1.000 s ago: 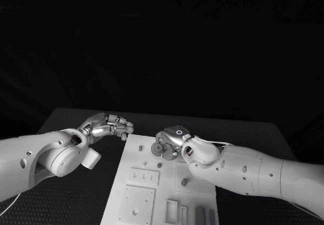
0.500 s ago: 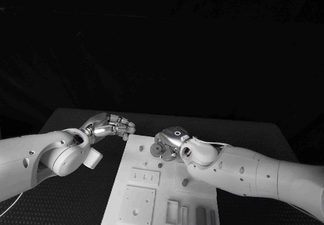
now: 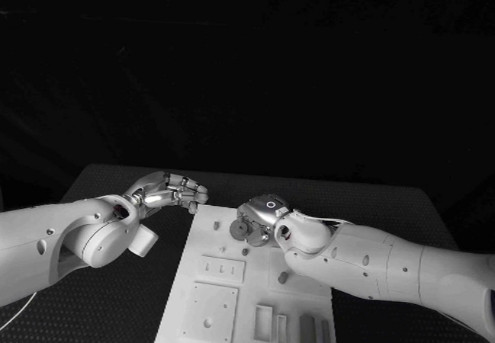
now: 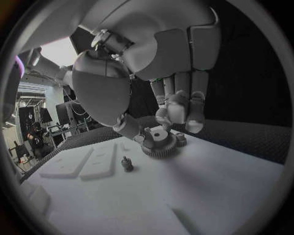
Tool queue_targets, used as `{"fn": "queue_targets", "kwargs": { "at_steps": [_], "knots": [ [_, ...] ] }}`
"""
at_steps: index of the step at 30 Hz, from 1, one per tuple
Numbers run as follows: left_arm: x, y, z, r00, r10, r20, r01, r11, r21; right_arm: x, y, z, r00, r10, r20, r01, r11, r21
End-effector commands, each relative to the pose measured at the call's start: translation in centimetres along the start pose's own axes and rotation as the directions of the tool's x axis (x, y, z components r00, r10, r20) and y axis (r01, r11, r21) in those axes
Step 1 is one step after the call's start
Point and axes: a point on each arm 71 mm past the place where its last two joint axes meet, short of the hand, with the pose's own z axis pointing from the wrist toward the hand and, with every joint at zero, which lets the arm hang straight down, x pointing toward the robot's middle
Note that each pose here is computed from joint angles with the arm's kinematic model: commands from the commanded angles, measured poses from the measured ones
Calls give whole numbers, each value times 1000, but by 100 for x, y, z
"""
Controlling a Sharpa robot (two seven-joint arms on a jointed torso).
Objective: Assemble the parts on the task board
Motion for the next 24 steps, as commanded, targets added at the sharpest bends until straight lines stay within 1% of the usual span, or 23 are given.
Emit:
{"fn": "queue_targets", "kwargs": {
  "at_steps": [1,5,12,16,20,24],
  "knots": [
    [22,-19,6,1000,-5,-17,5,1000,11,28,-2,6,1000,-13,-17,13,1000,0],
    [22,-19,7,1000,-5,-17,5,1000,11,38,-12,14,1000,-4,-26,4,1000,6],
    [23,-19,6,1000,-5,-16,5,1000,11,38,16,19,1000,5,-29,-5,1000,1],
    [16,-17,2,1000,-5,-15,5,1000,10,40,-4,9,1000,12,-29,-12,1000,7],
    [7,-16,-2,1000,-4,-11,4,1000,10,34,-24,-3,1000,21,-19,-21,1000,14],
    [8,-16,-2,1000,-4,-12,5,1000,10,10,-43,-25,999,45,14,-45,999,20]
  ]
}}
